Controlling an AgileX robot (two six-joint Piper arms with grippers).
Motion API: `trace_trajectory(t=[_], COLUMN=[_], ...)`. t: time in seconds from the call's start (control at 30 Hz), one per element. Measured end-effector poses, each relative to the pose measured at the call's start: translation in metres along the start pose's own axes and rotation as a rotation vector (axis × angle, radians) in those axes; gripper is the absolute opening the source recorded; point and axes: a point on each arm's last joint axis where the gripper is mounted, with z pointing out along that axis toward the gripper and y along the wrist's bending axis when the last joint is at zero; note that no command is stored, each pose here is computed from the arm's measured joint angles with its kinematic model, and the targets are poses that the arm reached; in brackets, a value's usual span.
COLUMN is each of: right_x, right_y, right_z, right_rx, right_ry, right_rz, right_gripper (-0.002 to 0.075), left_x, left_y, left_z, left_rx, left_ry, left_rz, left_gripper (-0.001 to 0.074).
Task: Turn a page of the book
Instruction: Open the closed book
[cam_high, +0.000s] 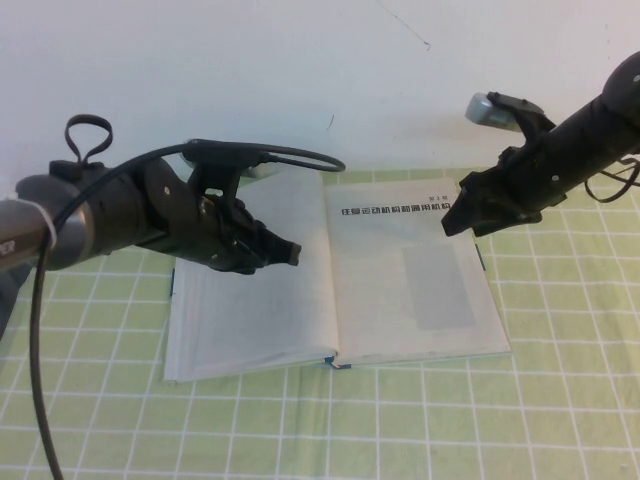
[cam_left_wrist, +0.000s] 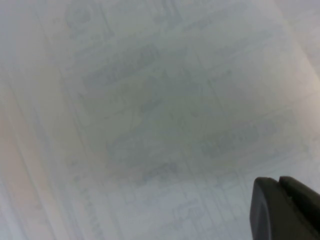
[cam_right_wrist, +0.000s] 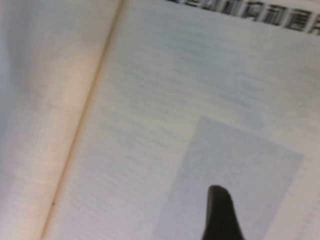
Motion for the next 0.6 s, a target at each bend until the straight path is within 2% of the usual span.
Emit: trace_trajectory(t=[0.23,0.6], right_x=[0.001,0.011], right_y=[-0.009,-0.028], right_z=[-0.004,0.026], right_rx=[0.027,0.025], right_ry=[0.000,0.061], right_rz=[-0.008,0.024], right_gripper=[0.0416,0.0416], left_x=[0.006,0.011], left_y=[0.004,0.006], left_z=[0.025,0.033], left_rx=[0.010,0.013], left_ry=[0.051,0.081], left_rz=[-0.001,0.006], left_gripper=[-0.0002,-0.0002])
